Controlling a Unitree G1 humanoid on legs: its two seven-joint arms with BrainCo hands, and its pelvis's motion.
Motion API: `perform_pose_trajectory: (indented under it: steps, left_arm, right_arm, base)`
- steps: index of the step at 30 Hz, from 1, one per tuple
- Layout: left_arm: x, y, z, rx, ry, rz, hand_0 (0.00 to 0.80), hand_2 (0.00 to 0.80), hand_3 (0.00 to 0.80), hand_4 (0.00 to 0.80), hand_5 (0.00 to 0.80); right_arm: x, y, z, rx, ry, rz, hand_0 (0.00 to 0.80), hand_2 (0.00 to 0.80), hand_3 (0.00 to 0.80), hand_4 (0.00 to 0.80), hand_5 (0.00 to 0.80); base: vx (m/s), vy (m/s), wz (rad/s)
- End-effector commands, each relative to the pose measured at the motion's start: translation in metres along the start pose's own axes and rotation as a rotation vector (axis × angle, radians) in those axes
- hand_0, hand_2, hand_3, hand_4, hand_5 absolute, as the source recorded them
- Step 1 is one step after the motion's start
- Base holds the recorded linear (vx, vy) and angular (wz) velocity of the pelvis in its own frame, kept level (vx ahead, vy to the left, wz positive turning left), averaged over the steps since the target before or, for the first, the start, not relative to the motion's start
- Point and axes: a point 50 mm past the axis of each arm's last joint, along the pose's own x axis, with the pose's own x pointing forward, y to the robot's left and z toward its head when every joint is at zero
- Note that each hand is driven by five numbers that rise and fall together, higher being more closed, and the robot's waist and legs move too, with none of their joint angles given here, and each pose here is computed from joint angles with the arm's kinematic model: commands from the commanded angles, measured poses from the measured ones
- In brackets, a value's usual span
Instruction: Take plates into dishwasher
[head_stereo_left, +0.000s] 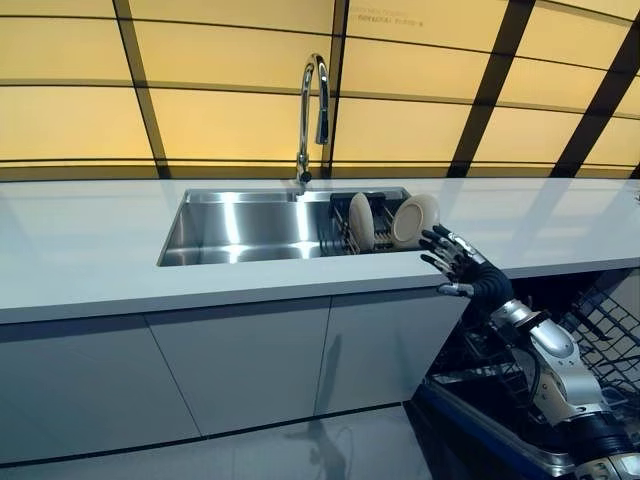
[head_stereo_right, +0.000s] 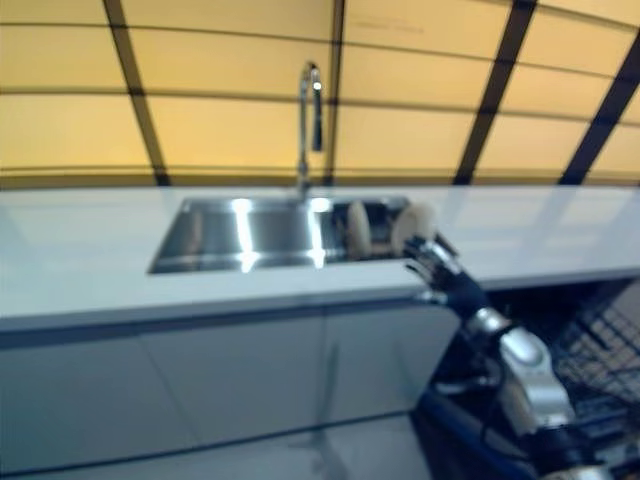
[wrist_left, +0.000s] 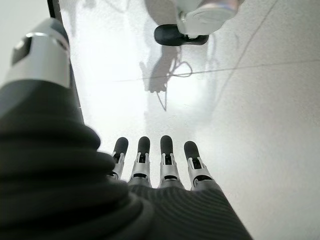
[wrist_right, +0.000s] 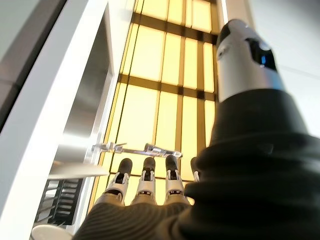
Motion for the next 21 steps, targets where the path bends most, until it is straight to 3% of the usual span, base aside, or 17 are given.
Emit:
perform_pose_trajectory:
  steps: [1, 8, 21]
  left_arm:
    - [0.000, 0.017, 0.001, 0.034, 0.029, 0.051, 0.000, 0.000, 0.000, 0.000, 0.000]
    - [0.000, 0.025, -0.022, -0.055, 0.095, 0.071, 0.000, 0.000, 0.000, 0.000, 0.000]
    - [0.000, 0.023, -0.016, -0.034, 0.045, 0.075, 0.000, 0.000, 0.000, 0.000, 0.000]
  right_arm:
    - [0.010, -0.020, 0.043, -0.094, -0.138, -0.068, 0.000, 0.000, 0.000, 0.000, 0.000]
    - [0.018, -0.016, 0.038, -0.079, -0.129, -0.109, 0.000, 0.000, 0.000, 0.000, 0.000]
    - [0.012, -0.019, 0.032, -0.092, -0.119, -0.204, 0.000, 0.000, 0.000, 0.000, 0.000]
  base:
    - [0.210, -0.193, 0.65]
    - [0.198, -0.117, 0.45]
    - [0.087, 0.007, -0.11]
